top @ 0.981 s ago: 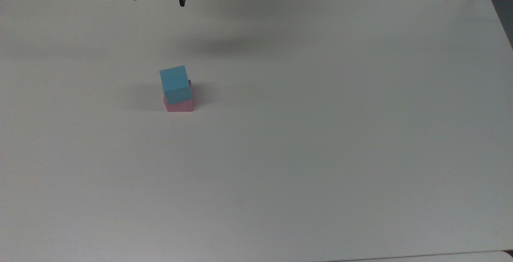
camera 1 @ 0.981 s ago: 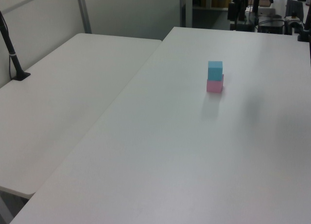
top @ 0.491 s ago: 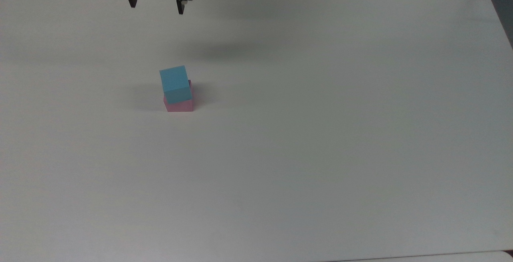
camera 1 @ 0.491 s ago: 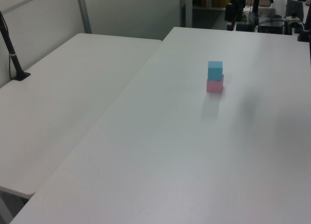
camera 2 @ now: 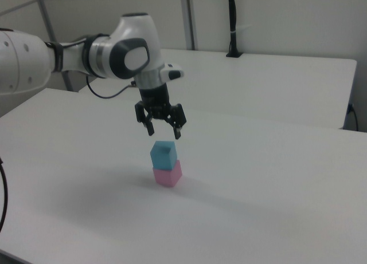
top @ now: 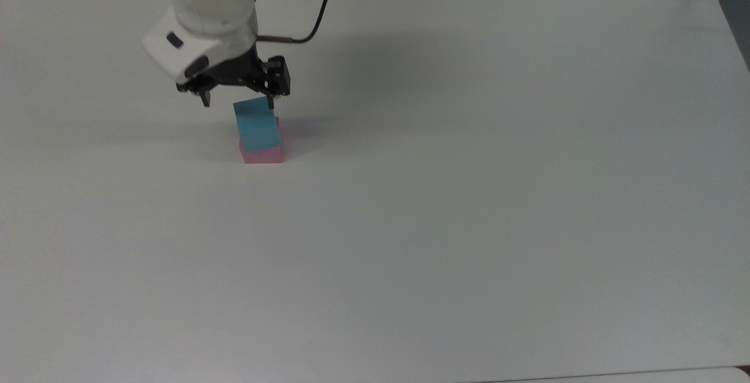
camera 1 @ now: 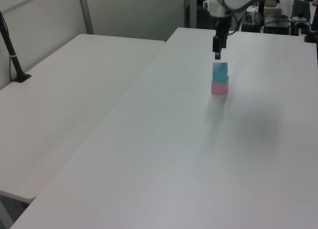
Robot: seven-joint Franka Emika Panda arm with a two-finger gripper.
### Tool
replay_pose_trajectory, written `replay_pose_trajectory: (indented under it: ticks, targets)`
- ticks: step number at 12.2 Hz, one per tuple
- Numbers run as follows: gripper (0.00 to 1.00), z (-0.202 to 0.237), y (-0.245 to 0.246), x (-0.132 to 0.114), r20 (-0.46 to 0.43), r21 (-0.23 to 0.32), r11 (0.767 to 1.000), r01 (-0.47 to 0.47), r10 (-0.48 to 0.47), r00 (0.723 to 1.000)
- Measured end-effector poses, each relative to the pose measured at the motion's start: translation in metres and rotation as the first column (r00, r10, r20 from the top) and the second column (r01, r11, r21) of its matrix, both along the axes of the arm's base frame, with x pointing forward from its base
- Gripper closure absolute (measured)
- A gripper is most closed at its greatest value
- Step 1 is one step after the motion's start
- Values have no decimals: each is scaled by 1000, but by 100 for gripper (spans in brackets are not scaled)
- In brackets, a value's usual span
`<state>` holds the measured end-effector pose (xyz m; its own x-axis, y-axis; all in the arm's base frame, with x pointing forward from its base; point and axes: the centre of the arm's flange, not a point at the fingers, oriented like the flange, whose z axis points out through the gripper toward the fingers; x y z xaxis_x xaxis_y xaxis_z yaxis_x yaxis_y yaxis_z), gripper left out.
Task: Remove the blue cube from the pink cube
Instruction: 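Close the gripper on the light-blue cube atop the pink cube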
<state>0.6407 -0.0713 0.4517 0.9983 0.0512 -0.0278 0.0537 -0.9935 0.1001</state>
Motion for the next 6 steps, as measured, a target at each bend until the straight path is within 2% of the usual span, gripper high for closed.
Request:
replay_pose_trajectory:
  ticks: [3,6]
  targets:
    - [0,-51,12,16,-26,-12,999,-48,48,998]
    - [0,-65,19,19,-37,-14,998,-62,62,997]
